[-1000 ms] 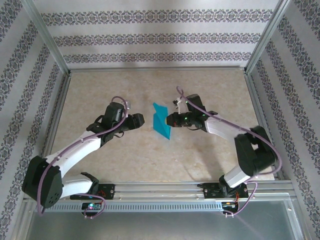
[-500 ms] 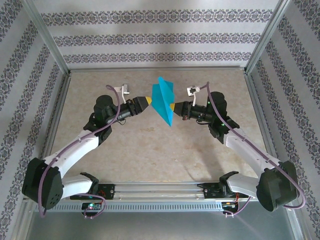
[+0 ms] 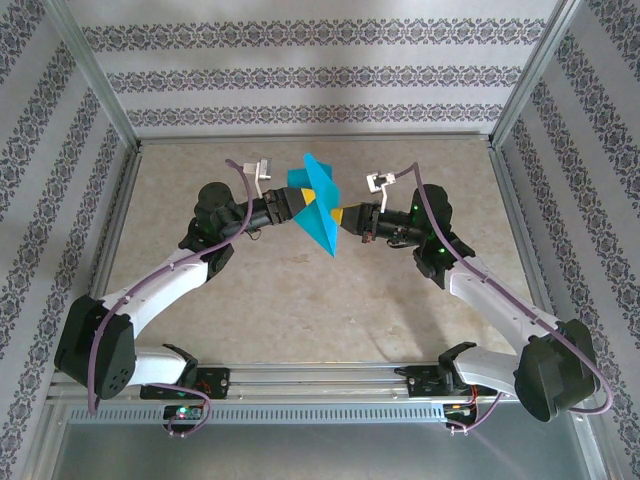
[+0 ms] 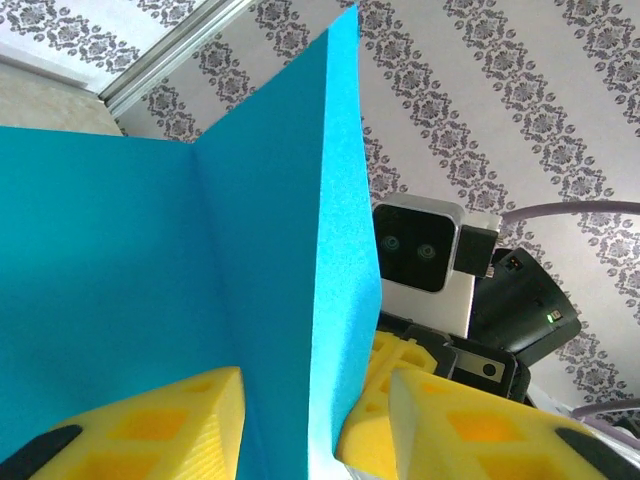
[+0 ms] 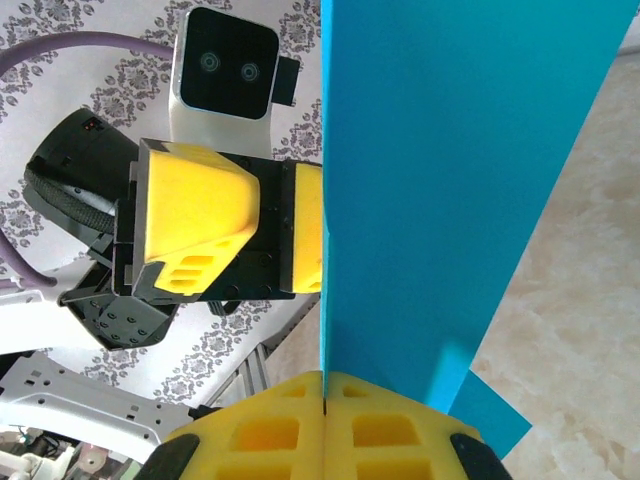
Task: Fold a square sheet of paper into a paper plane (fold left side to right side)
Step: Turn over the paper at the center of the table.
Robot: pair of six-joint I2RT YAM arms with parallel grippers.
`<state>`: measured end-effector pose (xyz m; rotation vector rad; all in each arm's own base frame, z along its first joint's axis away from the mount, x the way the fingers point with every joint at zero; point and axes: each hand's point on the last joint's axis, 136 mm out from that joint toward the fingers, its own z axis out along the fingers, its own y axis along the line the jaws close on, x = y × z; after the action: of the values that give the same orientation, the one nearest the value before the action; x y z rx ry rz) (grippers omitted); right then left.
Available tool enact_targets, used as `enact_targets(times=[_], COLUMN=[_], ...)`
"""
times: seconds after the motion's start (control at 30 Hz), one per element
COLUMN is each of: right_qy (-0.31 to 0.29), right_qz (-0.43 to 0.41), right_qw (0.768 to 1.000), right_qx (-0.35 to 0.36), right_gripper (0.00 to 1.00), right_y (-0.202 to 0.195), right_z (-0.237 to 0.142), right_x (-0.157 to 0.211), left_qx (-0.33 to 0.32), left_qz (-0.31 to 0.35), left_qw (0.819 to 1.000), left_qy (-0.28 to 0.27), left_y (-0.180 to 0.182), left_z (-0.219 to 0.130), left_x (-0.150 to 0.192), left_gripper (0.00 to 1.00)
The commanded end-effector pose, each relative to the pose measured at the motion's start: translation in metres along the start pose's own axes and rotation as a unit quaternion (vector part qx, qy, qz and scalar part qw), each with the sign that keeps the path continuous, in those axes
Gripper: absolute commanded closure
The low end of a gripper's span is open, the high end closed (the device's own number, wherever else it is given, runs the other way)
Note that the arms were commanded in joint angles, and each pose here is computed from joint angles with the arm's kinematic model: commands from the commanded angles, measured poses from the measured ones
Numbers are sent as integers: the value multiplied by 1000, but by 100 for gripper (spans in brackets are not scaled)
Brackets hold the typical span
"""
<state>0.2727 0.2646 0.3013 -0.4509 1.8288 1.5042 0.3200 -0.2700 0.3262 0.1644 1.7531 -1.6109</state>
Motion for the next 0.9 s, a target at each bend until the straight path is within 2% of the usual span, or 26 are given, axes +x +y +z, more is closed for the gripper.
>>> enact_targets(times=[0.0,0.27,0.47,0.67,0.87], right_qy=[-2,8,4,9,5], right_qz=[-22,-13,-15,-12,-7], right_qw=[999,999,999,999,1000], right_qx=[-30,-36,-36,-41,-30], right_gripper=[100,100,100,100,100], right_y=[18,19,21,23,18], right_z=[5,9,9,10,11], right_x=[-10,-7,-9,-8,-7], left_qx=[31,18,-19,-10,-5], left_qz=[32,36,40,38,37], left_qw=[999,999,999,999,999], left_qy=[4,4,12,15,12], left_y=[-23,-17,-4,-6,-5], left_z=[5,5,3,4,5], left_x=[-5,-4,1,1,1], left_gripper=[62,73,70,68,80])
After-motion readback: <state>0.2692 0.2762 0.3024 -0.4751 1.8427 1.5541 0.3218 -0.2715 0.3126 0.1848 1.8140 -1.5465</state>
